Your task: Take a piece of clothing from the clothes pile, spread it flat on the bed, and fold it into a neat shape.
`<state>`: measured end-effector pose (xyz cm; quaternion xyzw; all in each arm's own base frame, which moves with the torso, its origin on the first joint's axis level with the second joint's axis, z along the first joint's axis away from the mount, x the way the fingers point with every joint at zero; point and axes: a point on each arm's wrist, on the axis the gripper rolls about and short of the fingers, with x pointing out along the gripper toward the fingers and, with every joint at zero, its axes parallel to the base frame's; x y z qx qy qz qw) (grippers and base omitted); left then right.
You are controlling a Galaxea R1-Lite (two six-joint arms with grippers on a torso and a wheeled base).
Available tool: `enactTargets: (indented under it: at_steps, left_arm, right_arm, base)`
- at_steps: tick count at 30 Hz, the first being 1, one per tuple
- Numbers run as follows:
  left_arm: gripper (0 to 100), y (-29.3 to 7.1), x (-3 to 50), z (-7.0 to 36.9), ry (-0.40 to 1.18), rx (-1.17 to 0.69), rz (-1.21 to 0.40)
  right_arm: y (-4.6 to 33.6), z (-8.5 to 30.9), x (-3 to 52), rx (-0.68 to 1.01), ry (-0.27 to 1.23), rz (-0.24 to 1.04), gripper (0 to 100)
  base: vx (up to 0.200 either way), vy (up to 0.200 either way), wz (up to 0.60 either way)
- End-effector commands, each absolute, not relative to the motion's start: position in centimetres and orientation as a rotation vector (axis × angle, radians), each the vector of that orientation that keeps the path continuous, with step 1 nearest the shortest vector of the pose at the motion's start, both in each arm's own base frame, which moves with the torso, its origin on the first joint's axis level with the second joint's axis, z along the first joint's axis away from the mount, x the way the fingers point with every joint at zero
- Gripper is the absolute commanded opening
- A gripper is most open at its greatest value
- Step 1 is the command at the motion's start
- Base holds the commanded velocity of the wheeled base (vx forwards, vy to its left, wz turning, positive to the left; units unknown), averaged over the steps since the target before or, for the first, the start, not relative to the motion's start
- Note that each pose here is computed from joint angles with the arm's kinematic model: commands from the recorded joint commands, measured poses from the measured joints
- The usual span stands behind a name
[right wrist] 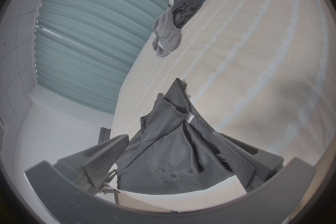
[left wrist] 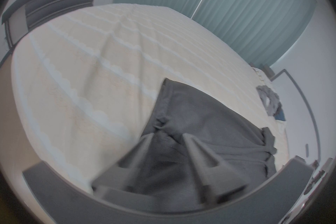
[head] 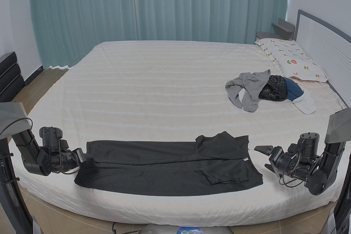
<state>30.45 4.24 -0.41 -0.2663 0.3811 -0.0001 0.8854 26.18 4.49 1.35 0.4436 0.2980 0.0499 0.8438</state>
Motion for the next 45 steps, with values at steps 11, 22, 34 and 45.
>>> enactTargets:
  at_steps: [11, 22, 34, 45]
  left_arm:
    - [100, 4.7, 31.9, -0.1, 0.757, -0.571, -0.046]
    - [0, 4.9, 32.1, -2.0, 0.8, -0.573, -0.037]
    - [0, 6.7, 32.4, -1.7, 0.764, -0.588, 0.008]
    - [0, 6.2, 32.2, -2.1, 0.786, -0.59, -0.001]
  right_arm:
    - [4.6, 1.2, 26.2, 0.935, 0.637, 0.106, 100]
    - [4.6, 0.9, 26.3, 0.935, 0.644, 0.1, 100]
    - [4.7, 0.6, 26.4, 0.932, 0.655, 0.1, 100]
    - [5.2, 0.3, 26.8, 0.923, 0.659, 0.118, 100]
  base:
    - [0.0, 0.0, 0.0]
    - [0.0, 0.0, 0.0]
    - [0.0, 0.0, 0.0]
    - [0.0, 0.0, 0.0]
